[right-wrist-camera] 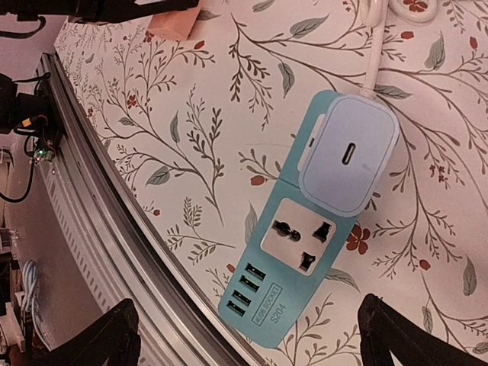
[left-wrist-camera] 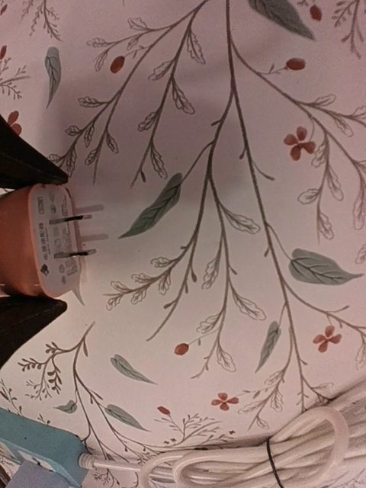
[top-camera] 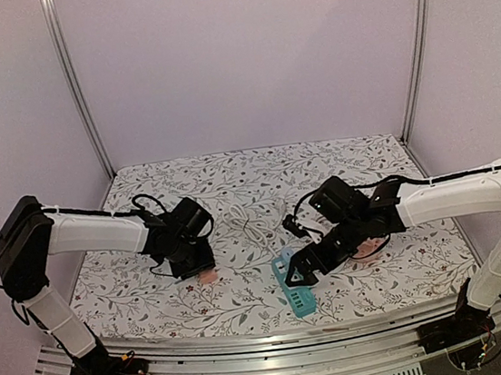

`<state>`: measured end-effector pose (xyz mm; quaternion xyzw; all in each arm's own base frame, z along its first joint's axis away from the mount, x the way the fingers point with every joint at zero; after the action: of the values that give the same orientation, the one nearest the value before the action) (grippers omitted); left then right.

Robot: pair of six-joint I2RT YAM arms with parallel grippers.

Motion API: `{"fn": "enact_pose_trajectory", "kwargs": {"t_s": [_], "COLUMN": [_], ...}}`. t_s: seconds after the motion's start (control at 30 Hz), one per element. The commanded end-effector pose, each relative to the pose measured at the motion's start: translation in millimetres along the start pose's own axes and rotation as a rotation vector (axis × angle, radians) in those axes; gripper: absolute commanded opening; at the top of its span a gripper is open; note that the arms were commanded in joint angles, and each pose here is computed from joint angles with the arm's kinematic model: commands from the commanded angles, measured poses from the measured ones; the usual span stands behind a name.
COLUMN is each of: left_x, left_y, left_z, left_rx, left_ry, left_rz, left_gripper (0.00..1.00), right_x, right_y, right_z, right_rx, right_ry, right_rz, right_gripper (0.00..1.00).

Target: Insert the plug

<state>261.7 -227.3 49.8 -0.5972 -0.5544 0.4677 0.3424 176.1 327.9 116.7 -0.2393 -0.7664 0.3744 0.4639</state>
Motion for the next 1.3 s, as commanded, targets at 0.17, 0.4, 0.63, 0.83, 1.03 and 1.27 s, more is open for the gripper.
{"fn": "enact_pose_trajectory", "kwargs": {"t_s": [0.17,0.4,0.63,0.83,1.03,1.27], "left_x": [-31.9,-51.4,-71.0,-93.1,-117.6,-142.3], "left_y": [-4.2,-17.4,-38.6,-58.8,-76.7,-107.2], "left_z": [-6.9,-18.0,-35.9,-53.2,-69.9,-89.2], "left_rx": [-0.055,-0.115,-0.174,-0.228,-0.253,-0.291], "left_ry": [-0.008,0.000,0.019,-0.012,-0.040,-0.064], "left_rz": [0.160,0.228,0.310,0.424,0.540,0.658], "left_gripper": [0.06,0.00,0.00,0.00,0.00,0.00], "right_x": [-0.4,-6.7,-2.6,-1.8,-1.2,10.5], "right_y": [-15.4,-30.1,-42.5,-54.1,-67.9,-74.6], "right_z": [-14.5,-34.3,-47.7,-65.5,-76.8,-87.3], "right_rx": [-0.125,-0.256,-0.369,-0.510,-0.662,-0.769], "right_ry": [-0.010,0.016,0.029,0.057,0.067,0.066], "right_rz": [0.046,0.128,0.135,0.159,0.209,0.187], "right_gripper": [0.99,0.99,0.99,0.99,0.99,0.99]}}
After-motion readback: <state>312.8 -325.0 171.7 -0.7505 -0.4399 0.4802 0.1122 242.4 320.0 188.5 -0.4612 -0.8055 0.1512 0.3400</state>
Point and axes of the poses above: each gripper's point midway between its finger pads, its own y axis out along the fingers, its own x axis along the line the jaws close on, z = x × y, the point moved 3 cm from there along -y, back along the fingers, and after that the axes turned 10 degrees about y, right-handed, at the moved point
